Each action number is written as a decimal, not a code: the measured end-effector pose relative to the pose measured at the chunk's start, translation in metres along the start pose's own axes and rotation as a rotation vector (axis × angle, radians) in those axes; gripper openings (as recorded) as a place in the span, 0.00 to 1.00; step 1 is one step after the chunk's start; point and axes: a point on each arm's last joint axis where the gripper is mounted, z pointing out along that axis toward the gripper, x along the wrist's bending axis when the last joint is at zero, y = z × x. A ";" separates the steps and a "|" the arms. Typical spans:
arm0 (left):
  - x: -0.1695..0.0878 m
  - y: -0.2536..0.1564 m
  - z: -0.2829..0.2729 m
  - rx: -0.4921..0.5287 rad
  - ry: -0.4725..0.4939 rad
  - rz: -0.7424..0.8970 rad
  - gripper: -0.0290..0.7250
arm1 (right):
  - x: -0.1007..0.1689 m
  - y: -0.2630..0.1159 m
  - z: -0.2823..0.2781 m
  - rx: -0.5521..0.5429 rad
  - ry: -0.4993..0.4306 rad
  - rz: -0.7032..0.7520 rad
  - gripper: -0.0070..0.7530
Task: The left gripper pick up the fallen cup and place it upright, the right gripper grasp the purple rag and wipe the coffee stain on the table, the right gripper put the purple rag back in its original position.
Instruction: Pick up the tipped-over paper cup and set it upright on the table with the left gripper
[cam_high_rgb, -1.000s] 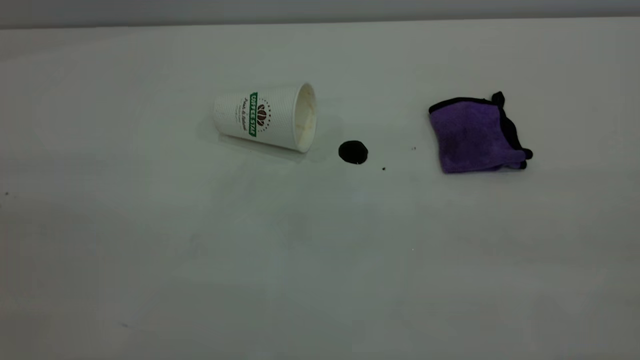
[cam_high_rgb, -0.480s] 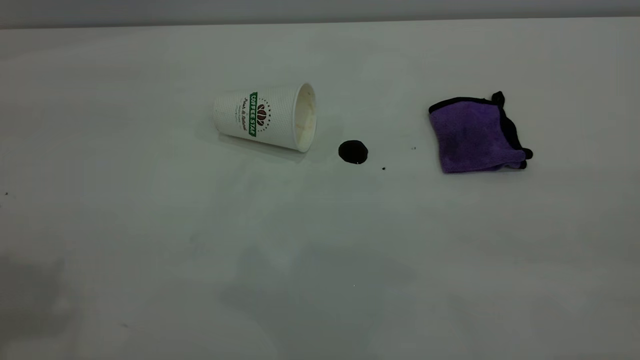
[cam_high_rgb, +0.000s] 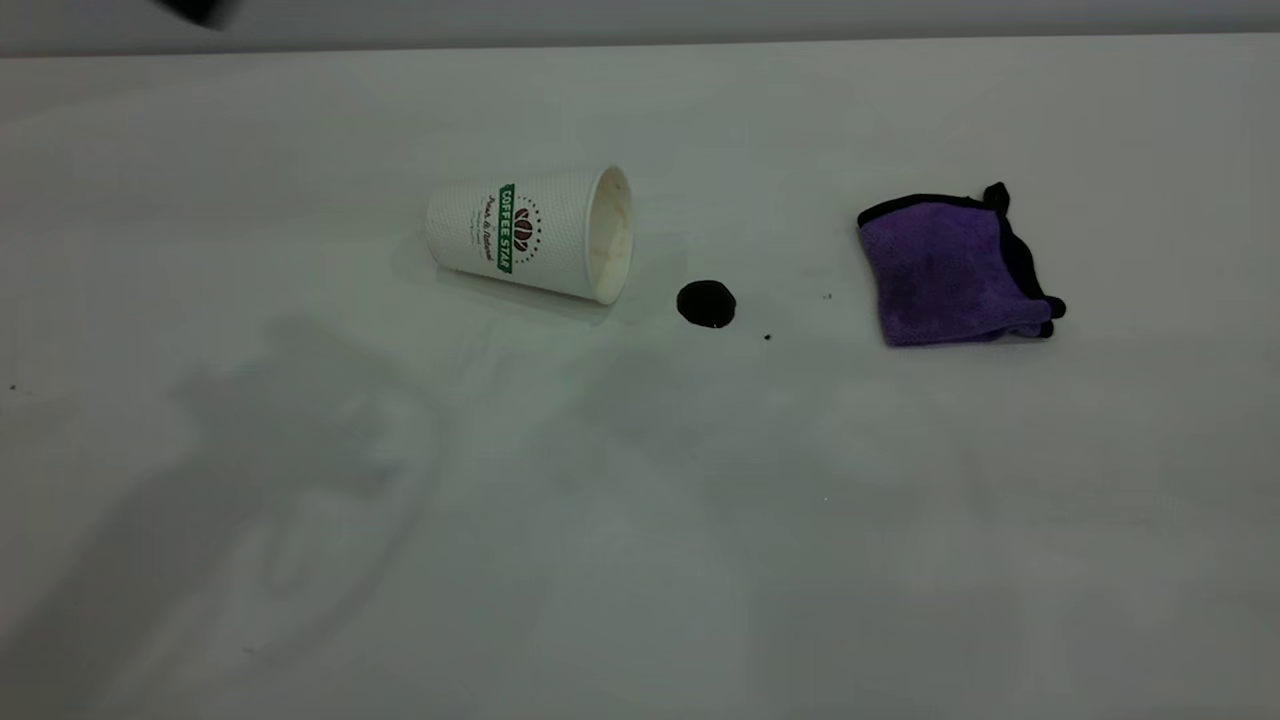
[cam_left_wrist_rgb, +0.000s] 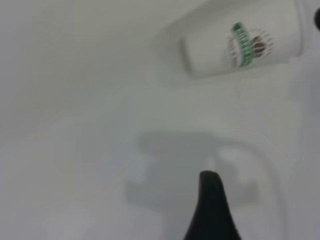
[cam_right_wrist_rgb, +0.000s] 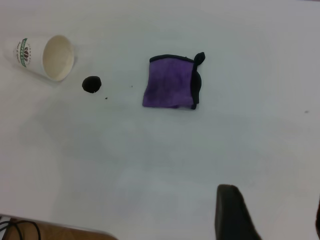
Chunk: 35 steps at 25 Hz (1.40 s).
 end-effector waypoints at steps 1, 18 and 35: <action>-0.009 0.006 0.015 0.021 -0.010 0.014 0.82 | 0.000 0.000 0.000 0.000 0.000 0.000 0.59; -0.103 0.089 0.158 -0.004 0.154 -0.070 0.82 | 0.000 0.000 0.000 0.000 0.000 0.000 0.59; -0.129 0.076 0.217 0.036 0.377 -0.073 0.82 | 0.000 0.000 0.000 0.000 0.000 0.000 0.59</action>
